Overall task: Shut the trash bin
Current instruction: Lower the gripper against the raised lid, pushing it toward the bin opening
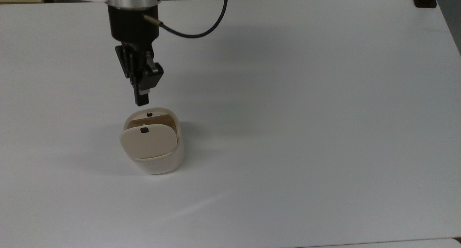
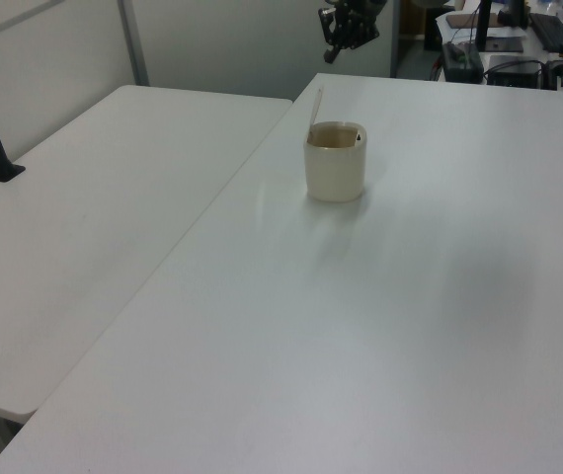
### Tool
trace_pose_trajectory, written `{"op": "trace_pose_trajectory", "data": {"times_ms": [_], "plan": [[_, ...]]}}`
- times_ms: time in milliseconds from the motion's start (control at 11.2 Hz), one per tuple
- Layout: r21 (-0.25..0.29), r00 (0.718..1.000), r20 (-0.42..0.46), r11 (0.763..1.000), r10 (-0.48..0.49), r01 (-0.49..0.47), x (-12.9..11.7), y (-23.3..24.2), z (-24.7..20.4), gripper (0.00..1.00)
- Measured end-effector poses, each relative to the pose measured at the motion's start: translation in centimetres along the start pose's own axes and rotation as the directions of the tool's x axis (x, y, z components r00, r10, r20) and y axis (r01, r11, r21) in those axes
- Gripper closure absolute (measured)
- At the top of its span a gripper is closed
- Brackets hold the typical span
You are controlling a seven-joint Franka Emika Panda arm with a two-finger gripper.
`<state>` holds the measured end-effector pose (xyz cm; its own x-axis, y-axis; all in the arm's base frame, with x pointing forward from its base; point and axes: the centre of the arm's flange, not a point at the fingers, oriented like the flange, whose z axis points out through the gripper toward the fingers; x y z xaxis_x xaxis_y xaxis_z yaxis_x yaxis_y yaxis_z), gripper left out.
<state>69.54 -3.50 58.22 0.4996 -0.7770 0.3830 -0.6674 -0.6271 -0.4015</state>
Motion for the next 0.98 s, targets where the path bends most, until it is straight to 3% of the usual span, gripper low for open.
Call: {"op": "trace_pose_trajectory", "data": {"times_ms": [447,984], "plan": [[0.062,0.993,-0.05,0.992,0.109,-0.106,-0.1,-0.5,4.3,0.99],[0.044,0.993,-0.041,0.993,0.114,-0.112,-0.8,-0.1,6.8,0.99]]}}
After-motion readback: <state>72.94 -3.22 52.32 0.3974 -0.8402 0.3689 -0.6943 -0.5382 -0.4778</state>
